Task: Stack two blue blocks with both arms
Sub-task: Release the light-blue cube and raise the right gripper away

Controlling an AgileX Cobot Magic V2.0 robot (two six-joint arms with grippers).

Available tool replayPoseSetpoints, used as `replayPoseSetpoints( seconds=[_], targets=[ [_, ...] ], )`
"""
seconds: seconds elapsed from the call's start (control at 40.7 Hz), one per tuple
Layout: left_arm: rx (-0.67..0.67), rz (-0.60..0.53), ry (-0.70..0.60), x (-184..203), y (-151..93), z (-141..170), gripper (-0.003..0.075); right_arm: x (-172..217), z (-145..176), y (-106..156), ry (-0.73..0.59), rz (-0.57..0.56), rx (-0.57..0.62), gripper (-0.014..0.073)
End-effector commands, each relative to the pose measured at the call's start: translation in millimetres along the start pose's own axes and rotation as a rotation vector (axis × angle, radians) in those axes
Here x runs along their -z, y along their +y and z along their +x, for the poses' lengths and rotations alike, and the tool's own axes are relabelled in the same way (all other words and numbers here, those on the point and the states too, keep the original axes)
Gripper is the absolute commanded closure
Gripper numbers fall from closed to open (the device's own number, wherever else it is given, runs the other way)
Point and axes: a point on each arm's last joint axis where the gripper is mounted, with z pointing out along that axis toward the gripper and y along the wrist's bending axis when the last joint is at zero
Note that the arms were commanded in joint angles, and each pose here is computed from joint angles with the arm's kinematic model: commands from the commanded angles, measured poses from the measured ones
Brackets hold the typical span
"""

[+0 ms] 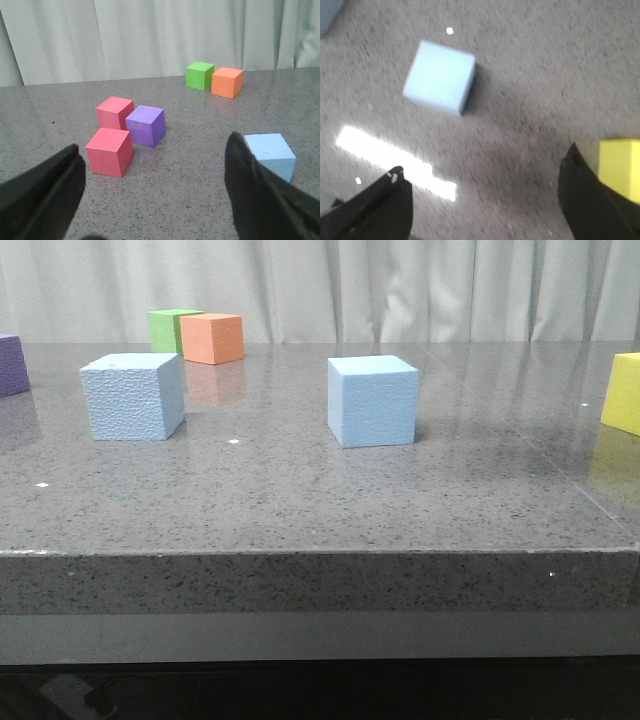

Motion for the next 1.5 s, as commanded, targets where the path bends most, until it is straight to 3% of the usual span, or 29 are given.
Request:
replayPoseSetpoints(
  seconds=[0.0,0.344,0.639,1.156,1.279,1.475],
  targets=[
    [0.001,0.007,-0.090,0,0,-14,0.0156,30,18,-4,-0.120,-0.007,0.041,-0.0006],
    [0.001,0.007,-0.090,0,0,-14,0.0156,57,103,-7,-0.348,-0.005,0.080,-0.0006],
    [0.001,0.007,-0.090,0,0,-14,0.0156,71,150,-9,-0.494,-0.005,0.077,-0.0006],
    [0.023,0.021,-0.120,0,-1,-17,0.0156,75,158,-10,-0.478,-0.004,0.075,-0.0006],
    [0.096,0.069,-0.118,0,-5,-17,0.0156,75,158,-10,-0.478,-0.004,0.075,-0.0006],
    [0.048,0.207,-0.111,-3,-14,-19,0.0156,75,158,-10,-0.478,-0.004,0.075,-0.0006]
  ],
)
